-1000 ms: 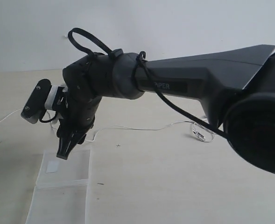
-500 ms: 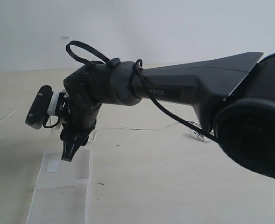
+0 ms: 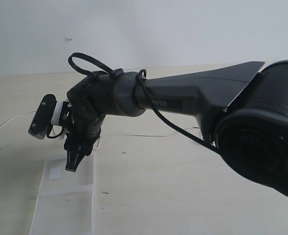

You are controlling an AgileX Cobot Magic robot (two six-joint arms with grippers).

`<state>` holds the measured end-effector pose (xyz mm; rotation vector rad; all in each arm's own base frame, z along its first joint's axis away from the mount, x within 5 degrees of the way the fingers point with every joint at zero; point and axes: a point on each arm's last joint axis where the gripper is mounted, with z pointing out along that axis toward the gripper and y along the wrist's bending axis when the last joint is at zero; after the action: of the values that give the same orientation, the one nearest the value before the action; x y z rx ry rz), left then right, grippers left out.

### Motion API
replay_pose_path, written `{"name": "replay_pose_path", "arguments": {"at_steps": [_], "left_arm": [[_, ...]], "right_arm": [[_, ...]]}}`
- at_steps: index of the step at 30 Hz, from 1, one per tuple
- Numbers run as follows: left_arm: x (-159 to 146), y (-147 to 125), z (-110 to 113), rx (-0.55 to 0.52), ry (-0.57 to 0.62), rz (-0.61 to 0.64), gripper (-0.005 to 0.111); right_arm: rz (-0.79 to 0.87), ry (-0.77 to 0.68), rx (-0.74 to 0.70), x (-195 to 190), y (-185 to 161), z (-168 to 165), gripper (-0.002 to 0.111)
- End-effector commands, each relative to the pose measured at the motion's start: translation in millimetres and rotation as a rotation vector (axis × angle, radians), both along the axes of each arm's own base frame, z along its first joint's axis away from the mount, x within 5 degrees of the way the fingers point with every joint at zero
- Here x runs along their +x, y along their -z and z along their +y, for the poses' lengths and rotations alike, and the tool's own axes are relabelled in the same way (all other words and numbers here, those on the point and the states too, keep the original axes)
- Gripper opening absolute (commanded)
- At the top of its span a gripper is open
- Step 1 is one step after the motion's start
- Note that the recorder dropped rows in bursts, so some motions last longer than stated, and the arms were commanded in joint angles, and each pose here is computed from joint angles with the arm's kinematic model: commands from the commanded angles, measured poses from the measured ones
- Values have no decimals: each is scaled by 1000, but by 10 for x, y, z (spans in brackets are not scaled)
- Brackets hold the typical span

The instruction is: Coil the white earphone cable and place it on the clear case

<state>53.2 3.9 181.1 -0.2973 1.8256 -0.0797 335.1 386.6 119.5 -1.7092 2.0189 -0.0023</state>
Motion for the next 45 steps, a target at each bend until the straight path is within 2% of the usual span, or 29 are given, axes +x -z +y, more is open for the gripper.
{"name": "replay_pose_path", "arguments": {"at_steps": [1,11,19,27,33,38,43,45], "left_arm": [[-1,1,0,8,2,-7,0],[-1,1,0,8,2,-7,0],[-1,1,0,8,2,-7,0],[-1,1,0,8,2,-7,0],[-1,1,0,8,2,-7,0],[-1,1,0,8,2,-7,0],[-1,1,0,8,2,-7,0],[-1,1,0,8,2,-7,0]], "right_arm": [[-5,6,-7,16,-12,10,46],[-36,10,15,82,-244,72,46],[28,35,52,44,-184,102,46],[9,17,17,81,62,111,46],[-57,52,-12,146,29,79,45],[-52,59,-19,143,32,71,28],[-55,58,-14,145,30,75,0],[-57,57,-11,147,28,78,0]]}}
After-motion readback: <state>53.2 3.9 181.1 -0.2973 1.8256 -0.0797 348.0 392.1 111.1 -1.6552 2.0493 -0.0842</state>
